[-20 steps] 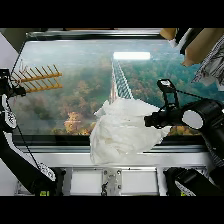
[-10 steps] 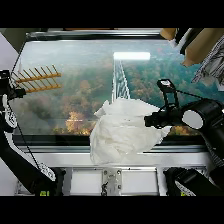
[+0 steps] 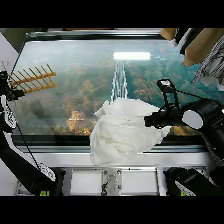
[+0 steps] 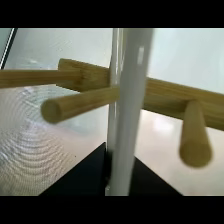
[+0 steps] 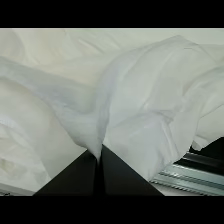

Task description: Fold the clothes and pants, and hang the long-sleeved shirts on hangers.

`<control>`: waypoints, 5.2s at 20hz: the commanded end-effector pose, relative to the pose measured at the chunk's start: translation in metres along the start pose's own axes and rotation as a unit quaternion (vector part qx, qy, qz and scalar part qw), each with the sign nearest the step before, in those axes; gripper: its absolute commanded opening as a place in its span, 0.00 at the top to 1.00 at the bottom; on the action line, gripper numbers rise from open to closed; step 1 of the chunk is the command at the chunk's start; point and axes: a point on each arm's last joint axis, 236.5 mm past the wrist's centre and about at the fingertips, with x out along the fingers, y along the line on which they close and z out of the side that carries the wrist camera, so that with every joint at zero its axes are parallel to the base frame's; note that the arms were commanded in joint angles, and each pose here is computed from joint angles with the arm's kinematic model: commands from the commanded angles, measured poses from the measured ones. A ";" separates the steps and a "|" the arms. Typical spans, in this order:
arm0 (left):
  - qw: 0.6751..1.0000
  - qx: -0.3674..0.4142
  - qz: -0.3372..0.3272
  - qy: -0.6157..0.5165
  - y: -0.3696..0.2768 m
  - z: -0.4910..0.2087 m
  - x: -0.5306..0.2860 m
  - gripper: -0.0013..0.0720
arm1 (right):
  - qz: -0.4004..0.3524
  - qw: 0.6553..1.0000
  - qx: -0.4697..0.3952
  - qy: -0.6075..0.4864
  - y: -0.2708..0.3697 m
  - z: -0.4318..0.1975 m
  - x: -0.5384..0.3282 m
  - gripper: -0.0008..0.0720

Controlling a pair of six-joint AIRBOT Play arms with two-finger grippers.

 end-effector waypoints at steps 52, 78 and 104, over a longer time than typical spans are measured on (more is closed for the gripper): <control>0.564 0.695 -0.440 -0.072 -0.182 -0.306 -0.401 0.97 | 0.000 1.000 0.000 0.001 0.000 0.000 0.000 0.96; 0.476 0.721 -0.503 -0.039 -0.280 -0.329 -0.373 0.97 | 0.000 1.000 0.000 0.001 0.000 0.000 0.000 0.96; 0.467 0.704 -0.532 -0.060 -0.301 -0.334 -0.389 0.97 | 0.017 0.997 -0.050 -0.060 0.027 0.050 -0.046 0.97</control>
